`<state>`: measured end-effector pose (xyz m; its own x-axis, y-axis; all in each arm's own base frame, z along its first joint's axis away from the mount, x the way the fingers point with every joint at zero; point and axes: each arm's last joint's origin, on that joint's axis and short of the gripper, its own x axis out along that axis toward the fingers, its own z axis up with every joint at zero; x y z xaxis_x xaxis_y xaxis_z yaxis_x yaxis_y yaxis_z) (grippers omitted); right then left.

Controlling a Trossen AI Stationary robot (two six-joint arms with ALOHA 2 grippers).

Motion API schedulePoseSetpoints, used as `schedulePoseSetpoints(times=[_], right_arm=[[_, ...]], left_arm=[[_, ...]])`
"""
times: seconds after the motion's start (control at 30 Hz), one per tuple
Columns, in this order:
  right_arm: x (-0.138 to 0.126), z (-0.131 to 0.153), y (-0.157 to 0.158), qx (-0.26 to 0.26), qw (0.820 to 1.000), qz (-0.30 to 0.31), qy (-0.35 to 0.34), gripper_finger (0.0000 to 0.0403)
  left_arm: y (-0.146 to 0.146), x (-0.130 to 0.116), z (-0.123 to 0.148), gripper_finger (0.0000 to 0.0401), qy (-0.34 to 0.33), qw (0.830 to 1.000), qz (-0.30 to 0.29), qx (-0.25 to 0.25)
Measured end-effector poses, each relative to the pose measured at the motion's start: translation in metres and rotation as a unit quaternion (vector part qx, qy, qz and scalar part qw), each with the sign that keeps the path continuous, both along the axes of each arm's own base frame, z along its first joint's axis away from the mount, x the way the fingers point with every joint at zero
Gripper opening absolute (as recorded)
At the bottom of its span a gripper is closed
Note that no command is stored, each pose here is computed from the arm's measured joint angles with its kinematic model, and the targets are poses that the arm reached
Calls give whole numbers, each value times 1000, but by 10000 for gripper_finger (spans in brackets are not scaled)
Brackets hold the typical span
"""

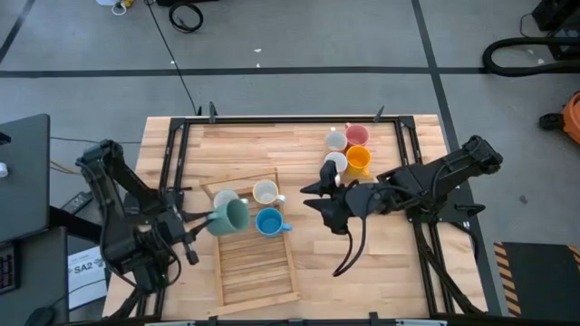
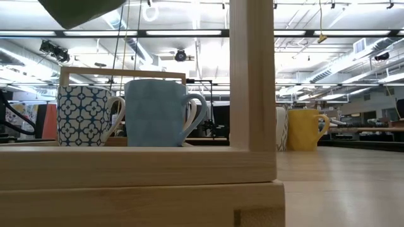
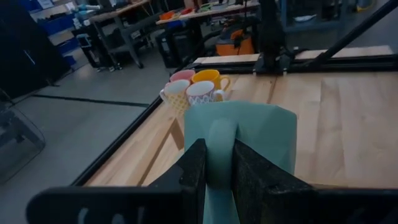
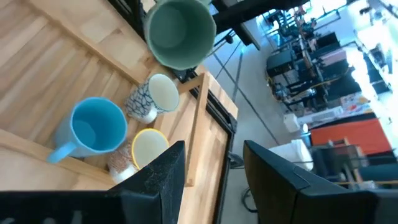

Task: Place coffee mugs
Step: Put the green mug on the shelf aligned with the light blue mug

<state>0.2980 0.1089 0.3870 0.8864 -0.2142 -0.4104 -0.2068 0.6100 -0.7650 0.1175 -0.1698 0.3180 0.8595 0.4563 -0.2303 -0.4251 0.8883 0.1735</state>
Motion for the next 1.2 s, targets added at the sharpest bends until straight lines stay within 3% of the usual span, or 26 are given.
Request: schedulePoseSetpoints(times=[0.33,0.63,1.2], right_arm=[[5,0,-13,25,999,-24,-4,168],[8,0,-23,27,999,-38,-4,168],[9,0,-28,27,999,-46,-4,168]], left_arm=[[14,-19,-69,59,-77,997,-15,-12],[25,-25,-133,59,-161,984,-29,-70],[19,-22,-175,59,-170,981,-25,-90]])
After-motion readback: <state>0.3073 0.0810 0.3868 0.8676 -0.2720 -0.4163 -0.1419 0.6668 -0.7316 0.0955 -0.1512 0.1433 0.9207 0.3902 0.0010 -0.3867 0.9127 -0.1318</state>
